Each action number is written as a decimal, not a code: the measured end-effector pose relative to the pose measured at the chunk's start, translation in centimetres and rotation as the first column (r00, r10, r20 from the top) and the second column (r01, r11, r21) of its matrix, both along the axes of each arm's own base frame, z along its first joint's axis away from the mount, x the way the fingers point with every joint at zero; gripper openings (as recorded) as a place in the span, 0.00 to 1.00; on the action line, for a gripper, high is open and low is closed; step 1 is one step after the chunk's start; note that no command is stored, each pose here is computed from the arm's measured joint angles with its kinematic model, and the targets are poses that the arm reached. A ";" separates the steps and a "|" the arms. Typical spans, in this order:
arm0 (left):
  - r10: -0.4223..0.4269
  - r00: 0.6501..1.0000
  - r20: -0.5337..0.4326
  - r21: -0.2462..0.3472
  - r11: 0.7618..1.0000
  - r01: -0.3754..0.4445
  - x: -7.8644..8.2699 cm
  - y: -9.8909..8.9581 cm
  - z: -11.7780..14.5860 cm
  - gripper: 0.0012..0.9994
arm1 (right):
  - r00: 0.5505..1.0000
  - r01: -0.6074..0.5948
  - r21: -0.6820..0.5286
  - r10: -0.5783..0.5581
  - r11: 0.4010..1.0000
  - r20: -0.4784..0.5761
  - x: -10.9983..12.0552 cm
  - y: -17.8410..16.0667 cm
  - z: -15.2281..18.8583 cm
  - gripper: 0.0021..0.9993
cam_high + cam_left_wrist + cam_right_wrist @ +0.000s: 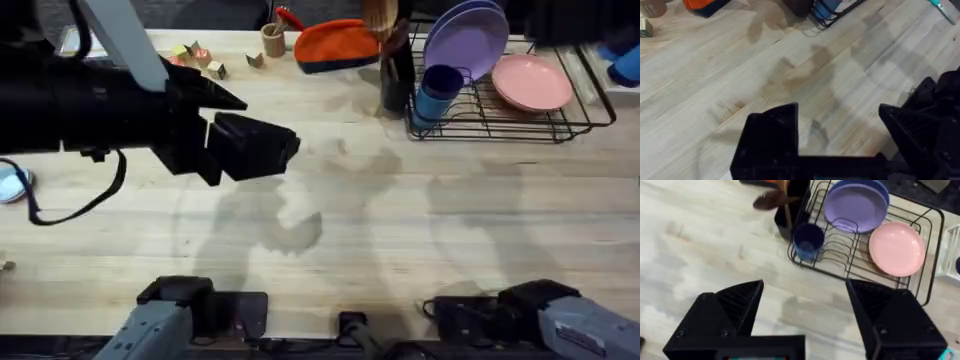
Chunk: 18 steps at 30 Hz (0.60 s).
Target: Pick up the cup on the table and put them onto the rack.
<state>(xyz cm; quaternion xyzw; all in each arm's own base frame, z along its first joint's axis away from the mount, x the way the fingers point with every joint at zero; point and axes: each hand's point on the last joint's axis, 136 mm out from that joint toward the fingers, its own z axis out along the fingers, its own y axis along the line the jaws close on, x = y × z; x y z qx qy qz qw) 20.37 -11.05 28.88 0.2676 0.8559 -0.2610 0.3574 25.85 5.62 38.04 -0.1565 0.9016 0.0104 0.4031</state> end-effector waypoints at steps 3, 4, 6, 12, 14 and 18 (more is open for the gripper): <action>0.000 1.000 0.000 0.000 1.000 0.000 0.0 0.0 0.0 0.99 | 1.000 -0.020 -0.028 0.020 0.999 0.009 -1.4 -0.4 -1.3 1.00; 0.000 1.000 0.000 0.000 1.000 0.000 0.0 0.0 0.0 0.99 | 1.000 -0.020 -0.040 0.020 0.999 0.010 -1.8 -0.6 -1.8 1.00; 0.000 1.000 0.000 0.000 1.000 0.000 0.0 0.0 0.0 0.99 | 1.000 -0.010 -0.068 0.011 0.998 0.006 -2.4 -1.2 -2.9 1.00; 0.000 1.000 0.000 0.000 1.000 0.000 0.0 0.0 0.0 0.99 | 0.999 0.023 -0.105 -0.027 0.994 -0.039 -4.1 -2.4 -6.1 1.00; 0.000 1.000 0.000 0.000 1.000 0.000 0.0 0.0 0.0 0.99 | 0.998 0.031 -0.100 -0.036 0.995 -0.055 -4.1 -2.4 -6.7 1.00; 0.000 1.000 0.000 0.000 1.000 0.000 0.0 0.0 0.0 0.99 | 0.991 0.038 -0.106 -0.051 0.994 -0.123 -3.8 -2.3 -8.1 1.00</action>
